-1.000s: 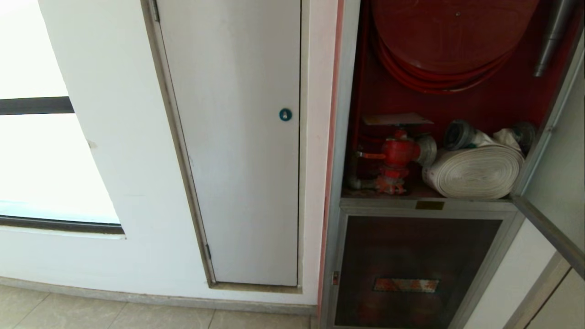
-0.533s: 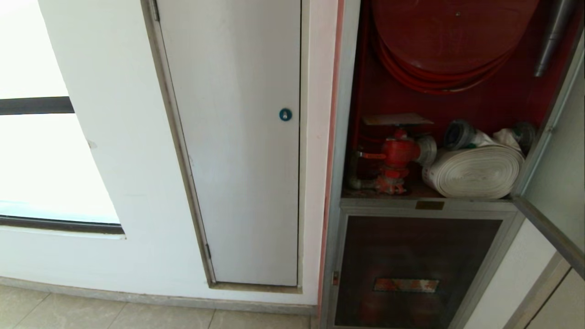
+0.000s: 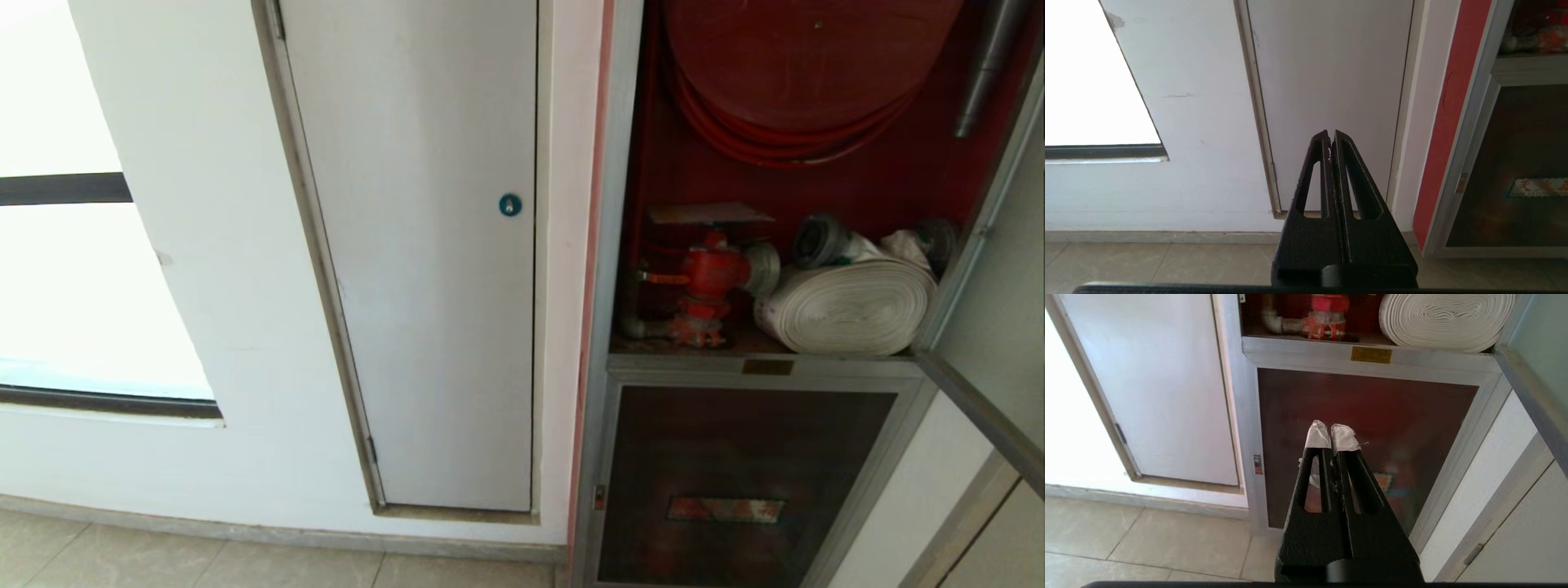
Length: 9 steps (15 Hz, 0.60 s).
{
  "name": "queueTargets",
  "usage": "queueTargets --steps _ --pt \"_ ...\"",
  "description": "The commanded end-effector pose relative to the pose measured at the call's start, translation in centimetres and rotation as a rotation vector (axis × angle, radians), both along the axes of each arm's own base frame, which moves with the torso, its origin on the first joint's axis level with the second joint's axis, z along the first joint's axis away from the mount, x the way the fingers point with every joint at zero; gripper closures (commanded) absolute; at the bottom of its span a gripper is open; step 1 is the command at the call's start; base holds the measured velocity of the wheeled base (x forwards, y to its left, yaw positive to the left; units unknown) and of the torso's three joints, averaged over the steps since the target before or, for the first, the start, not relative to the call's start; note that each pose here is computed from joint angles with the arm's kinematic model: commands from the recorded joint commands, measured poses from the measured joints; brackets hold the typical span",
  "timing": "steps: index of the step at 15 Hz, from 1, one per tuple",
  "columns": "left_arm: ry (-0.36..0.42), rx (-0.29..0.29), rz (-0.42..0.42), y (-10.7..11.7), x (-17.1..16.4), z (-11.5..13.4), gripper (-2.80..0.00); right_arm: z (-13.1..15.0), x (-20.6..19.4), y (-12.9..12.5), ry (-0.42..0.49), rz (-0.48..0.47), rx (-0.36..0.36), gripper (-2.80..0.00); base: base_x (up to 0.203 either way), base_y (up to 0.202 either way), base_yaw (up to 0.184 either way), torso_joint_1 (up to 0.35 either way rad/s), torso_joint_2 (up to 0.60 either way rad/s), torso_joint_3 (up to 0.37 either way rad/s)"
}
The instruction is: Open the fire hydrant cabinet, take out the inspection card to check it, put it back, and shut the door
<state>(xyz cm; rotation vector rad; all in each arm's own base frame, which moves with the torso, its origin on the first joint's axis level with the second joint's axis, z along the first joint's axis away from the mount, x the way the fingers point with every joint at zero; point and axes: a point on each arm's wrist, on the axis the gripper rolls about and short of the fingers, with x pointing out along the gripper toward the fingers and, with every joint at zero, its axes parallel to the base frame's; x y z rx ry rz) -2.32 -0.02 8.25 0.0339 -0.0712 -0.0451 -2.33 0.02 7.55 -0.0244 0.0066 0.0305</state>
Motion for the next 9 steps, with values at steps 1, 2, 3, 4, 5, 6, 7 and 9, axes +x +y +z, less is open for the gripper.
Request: queueTargets --steps 1,2,3,4,5,6,7,9 --pt "0.028 0.001 0.0 -0.01 0.22 -0.77 0.0 0.04 -0.01 0.0 0.002 0.0 0.001 0.0 0.0 0.0 0.0 0.0 0.0 0.0" --pt "0.029 0.001 0.0 -0.01 0.23 -0.77 0.0 0.01 0.0 0.0 0.007 0.0 0.001 0.0 0.0 0.0 0.0 0.0 0.0 0.0" --pt "0.028 0.001 -0.001 -0.01 0.23 -0.76 0.0 0.01 0.0 0.0 0.006 0.0 0.001 0.0 0.0 0.0 0.0 0.0 0.0 0.0" --pt "0.028 0.001 0.0 -0.01 0.22 -0.77 0.0 0.01 -0.01 0.0 0.005 0.0 0.001 0.0 0.0 0.0 0.0 0.0 0.0 0.0" --pt "0.025 0.001 0.0 -0.01 0.22 -0.74 0.0 0.02 -0.01 0.0 0.005 0.0 0.002 0.0 0.0 0.0 0.0 0.0 0.0 0.0" --pt "0.027 0.001 0.001 -0.01 0.22 -0.76 0.0 0.01 0.0 0.0 0.002 0.0 0.005 0.0 0.0 0.0 0.0 0.0 0.0 0.0" --pt "0.029 0.001 -0.001 -0.01 0.23 -0.77 0.0 0.01 0.0 0.0 0.002 0.0 0.006 0.0 0.0 0.0 0.0 0.0 0.0 0.0" --pt "0.027 0.001 0.0 -0.01 0.23 -0.74 0.0 0.01 0.0 0.0 0.002 0.0 0.006 0.0 0.0 0.0 0.0 0.0 0.0 0.0"
